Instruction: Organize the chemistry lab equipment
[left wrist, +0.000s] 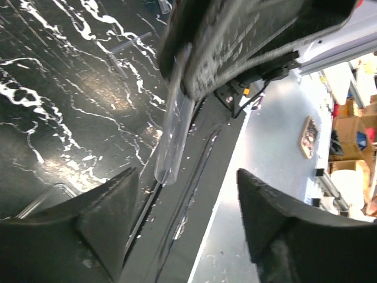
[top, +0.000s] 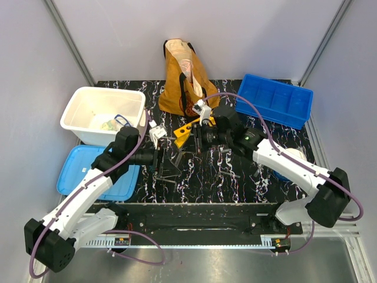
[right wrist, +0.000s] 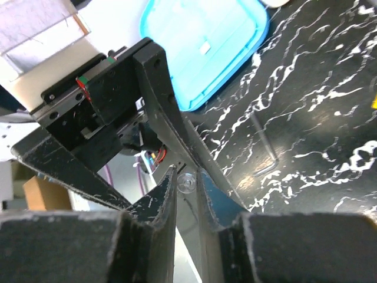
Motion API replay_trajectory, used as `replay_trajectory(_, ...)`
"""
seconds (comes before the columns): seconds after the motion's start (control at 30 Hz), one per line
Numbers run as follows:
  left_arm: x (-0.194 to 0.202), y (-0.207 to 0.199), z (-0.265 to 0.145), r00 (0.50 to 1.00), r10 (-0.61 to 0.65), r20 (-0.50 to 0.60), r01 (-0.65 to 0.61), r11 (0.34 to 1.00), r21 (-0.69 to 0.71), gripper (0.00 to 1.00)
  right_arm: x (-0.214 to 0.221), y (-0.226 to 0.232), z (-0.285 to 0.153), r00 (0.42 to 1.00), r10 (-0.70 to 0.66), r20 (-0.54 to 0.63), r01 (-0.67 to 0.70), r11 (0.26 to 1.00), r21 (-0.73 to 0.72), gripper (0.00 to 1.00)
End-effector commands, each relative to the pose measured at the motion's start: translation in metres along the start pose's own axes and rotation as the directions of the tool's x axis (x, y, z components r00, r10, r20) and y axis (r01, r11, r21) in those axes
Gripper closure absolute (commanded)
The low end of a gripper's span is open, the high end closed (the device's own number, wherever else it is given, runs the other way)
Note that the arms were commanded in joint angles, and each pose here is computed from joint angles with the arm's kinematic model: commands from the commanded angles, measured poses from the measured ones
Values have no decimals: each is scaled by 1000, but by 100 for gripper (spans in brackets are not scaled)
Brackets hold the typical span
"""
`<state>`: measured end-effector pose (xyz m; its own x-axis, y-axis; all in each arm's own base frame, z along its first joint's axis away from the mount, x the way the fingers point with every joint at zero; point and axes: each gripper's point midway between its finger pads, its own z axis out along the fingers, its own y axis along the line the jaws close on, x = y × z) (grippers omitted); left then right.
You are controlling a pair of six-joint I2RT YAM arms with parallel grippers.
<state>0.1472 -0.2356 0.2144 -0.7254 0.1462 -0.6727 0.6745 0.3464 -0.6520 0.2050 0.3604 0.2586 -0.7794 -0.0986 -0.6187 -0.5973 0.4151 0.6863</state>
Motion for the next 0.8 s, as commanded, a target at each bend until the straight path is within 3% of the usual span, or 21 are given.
replay_trajectory(0.0,-18,-1,-5,997,63,42,-61,997,-52,23,-46,-1,-16,973,-124,195,104,989,106,80)
replay_trajectory(0.07,-19,1,-8,996,74,56,-69,994,-80,12,-58,-14,-21,956,-168,240,123,974,190,80)
replay_trajectory(0.17,-21,6,-14,992,88,85,-75,987,-141,3,-77,-47,-34,916,-258,307,127,914,386,80)
replay_trajectory(0.37,-28,21,-34,977,126,172,-68,949,-307,1,-115,-120,-64,817,-482,315,101,658,746,80)
replay_trajectory(0.53,-31,34,-49,965,149,217,-45,906,-422,1,-137,-163,-74,782,-553,288,51,518,854,79)
replay_trajectory(0.77,-35,35,-59,954,173,245,-43,887,-460,1,-148,-207,-79,783,-544,300,-16,465,885,79)
